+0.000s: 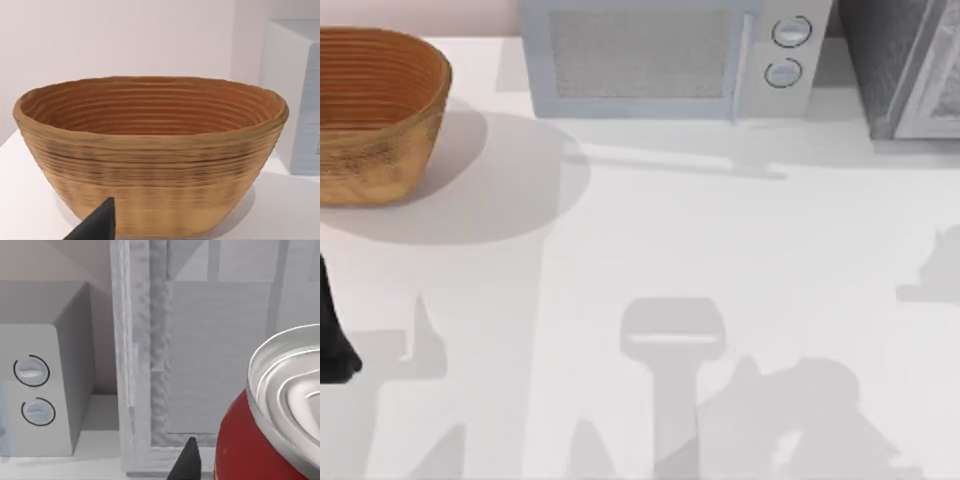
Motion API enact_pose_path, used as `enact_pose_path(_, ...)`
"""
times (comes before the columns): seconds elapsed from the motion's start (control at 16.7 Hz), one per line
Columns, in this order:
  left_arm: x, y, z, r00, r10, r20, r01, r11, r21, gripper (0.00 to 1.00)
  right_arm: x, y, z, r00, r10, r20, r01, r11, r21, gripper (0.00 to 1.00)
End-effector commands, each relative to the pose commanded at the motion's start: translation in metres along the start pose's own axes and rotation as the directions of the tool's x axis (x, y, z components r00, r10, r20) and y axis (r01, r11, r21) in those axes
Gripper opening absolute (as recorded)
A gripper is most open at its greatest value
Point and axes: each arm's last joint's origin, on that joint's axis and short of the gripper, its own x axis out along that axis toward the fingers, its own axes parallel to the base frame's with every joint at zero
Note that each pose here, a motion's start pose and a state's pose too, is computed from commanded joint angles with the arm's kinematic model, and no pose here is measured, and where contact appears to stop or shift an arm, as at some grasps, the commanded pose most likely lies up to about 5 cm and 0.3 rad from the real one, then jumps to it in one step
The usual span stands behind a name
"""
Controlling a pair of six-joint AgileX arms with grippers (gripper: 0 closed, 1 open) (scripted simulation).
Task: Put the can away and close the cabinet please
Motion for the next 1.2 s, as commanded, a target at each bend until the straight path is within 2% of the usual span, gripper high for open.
enact_pose_path(0.48, 0.0, 0.0, 0.0, 1.0, 0.0, 0.0, 0.0, 1.0, 0.0, 1.0, -0.045, 0.004, -0.04, 1.0, 0.005, 0.031, -0.006, 1.0, 0.003, 0.0)
enact_pose_path(0.84, 0.0, 0.0, 0.0, 1.0, 0.0, 0.0, 0.0, 1.0, 0.0, 1.0, -0.054, 0.005, -0.059, 0.999, 0.008, 0.046, -0.008, 1.0, 0.005, 0.0)
enact_pose_path(1.2, 0.0, 0.0, 0.0, 1.0, 0.0, 0.0, 0.0, 1.0, 0.0, 1.0, -0.054, 0.005, -0.059, 0.999, 0.007, 0.047, -0.007, 1.0, 0.007, 0.0)
